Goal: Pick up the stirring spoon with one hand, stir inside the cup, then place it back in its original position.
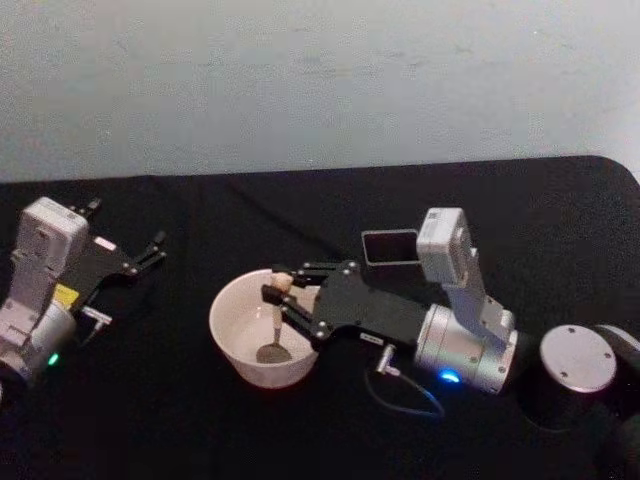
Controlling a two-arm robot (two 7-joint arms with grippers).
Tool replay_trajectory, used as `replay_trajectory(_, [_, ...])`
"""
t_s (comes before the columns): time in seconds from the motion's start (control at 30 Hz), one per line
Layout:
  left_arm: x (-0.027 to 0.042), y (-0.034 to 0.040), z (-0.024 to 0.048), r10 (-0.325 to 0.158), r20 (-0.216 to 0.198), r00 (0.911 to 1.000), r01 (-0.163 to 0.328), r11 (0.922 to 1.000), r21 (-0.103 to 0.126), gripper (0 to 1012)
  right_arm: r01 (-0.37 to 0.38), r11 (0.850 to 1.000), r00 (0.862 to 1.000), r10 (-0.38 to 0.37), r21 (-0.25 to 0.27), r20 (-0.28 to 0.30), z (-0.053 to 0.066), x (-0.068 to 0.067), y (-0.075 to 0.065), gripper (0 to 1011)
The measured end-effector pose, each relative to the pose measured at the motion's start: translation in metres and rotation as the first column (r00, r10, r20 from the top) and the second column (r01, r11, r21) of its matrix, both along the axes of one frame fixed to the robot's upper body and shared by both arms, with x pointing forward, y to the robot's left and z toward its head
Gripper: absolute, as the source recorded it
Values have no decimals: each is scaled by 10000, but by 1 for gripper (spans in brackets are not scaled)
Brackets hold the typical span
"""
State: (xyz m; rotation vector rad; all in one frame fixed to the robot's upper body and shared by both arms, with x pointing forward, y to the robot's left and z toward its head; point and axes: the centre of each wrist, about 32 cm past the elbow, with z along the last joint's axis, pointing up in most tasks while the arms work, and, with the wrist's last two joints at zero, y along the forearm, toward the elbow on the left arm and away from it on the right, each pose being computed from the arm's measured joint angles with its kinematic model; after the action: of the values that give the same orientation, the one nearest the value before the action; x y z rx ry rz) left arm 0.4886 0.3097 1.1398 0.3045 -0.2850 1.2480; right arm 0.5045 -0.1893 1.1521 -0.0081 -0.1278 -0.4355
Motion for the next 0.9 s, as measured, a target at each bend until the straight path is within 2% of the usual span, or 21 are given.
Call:
replay_trajectory(0.2, [0,0,0,0,0,10000,0,10000,0,1001,-220,9998,9998,220,-11,-34,-8,43,107,215])
replay_trajectory(0.53, [0,0,0,0,0,10000,0,10000,0,1001,-9,10000,9999,9,15,164,12,255,231,215])
replay_trajectory(0.73, [0,0,0,-1,0,10000,1,10000,0,1002,475,9989,9985,-476,47,277,30,351,189,215])
replay_trajectory(0.9, [0,0,0,-1,0,10000,1,10000,0,1001,721,9974,9970,-722,38,290,31,371,135,215])
